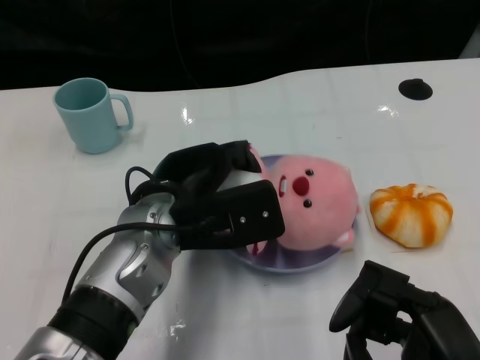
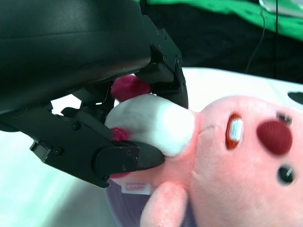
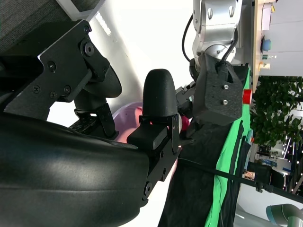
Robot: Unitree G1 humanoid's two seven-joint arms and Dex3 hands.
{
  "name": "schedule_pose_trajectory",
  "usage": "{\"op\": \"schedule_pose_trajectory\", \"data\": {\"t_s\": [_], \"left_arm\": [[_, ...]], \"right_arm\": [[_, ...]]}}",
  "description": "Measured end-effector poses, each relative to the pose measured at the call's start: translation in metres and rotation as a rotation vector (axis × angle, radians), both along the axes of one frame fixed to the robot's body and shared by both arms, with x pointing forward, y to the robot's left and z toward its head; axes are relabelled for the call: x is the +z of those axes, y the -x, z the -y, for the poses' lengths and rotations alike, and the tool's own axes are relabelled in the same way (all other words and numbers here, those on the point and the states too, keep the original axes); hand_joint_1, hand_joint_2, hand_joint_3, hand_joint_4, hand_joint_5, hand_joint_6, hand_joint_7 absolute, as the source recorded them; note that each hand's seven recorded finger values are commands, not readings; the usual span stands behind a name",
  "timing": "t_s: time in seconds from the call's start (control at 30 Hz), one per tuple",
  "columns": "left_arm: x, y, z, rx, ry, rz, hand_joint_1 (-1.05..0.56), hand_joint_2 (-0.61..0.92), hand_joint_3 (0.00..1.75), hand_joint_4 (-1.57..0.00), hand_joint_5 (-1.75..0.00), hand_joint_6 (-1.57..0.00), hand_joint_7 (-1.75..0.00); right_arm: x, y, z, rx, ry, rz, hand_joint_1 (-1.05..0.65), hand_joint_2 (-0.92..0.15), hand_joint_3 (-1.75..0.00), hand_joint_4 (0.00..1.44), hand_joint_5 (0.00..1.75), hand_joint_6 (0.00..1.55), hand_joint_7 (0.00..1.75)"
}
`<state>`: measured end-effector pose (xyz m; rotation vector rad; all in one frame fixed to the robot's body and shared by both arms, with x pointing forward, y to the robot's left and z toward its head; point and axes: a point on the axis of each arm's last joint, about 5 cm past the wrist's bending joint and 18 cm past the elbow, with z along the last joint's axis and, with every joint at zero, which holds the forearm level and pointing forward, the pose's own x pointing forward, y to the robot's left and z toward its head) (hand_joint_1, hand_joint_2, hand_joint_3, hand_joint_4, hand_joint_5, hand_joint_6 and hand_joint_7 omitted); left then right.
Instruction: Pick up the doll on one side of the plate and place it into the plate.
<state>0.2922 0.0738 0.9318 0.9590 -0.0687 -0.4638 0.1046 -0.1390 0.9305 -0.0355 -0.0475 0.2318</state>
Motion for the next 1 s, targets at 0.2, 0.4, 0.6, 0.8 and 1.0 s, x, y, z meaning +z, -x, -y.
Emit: {"op": "schedule_pose_trajectory", "data": {"t_s": [0.2, 0.4, 0.6, 0.8, 1.0], "left_arm": [[0.01, 0.0, -0.004, -0.061, -0.031, -0.013, -0.67, 0.92, 0.29, -0.17, -0.37, -0.3, 0.0], [0.025, 0.002, -0.013, -0.147, -0.154, 0.025, -0.94, 0.92, 0.44, 0.0, -0.12, -0.07, 0.0], [0.043, 0.008, -0.02, -0.187, -0.193, 0.074, -0.98, 0.92, 0.49, -0.01, -0.12, -0.05, -0.01], [0.045, 0.021, -0.038, -0.186, -0.18, 0.083, -0.95, 0.92, 0.47, -0.05, -0.17, -0.11, -0.03], [0.047, 0.032, -0.06, -0.171, -0.079, 0.1, -0.85, 0.92, 0.43, -0.13, -0.23, -0.16, -0.05]], "right_arm": [[0.0, 0.0, 0.0, 0.001, -0.002, 0.0, 0.08, -0.42, -1.39, 0.71, 1.75, 0.61, 1.55], [0.0, 0.0, 0.001, -0.001, 0.0, 0.001, 0.09, -0.42, -1.39, 0.71, 1.75, 0.61, 1.55], [0.0, -0.001, 0.002, -0.004, 0.004, 0.002, 0.1, -0.42, -1.38, 0.72, 1.75, 0.61, 1.55], [0.0, -0.001, 0.002, -0.004, 0.005, 0.003, 0.1, -0.42, -1.38, 0.71, 1.75, 0.61, 1.55], [0.0, -0.001, 0.002, -0.003, 0.006, 0.004, 0.08, -0.42, -1.38, 0.71, 1.75, 0.61, 1.55]]}}
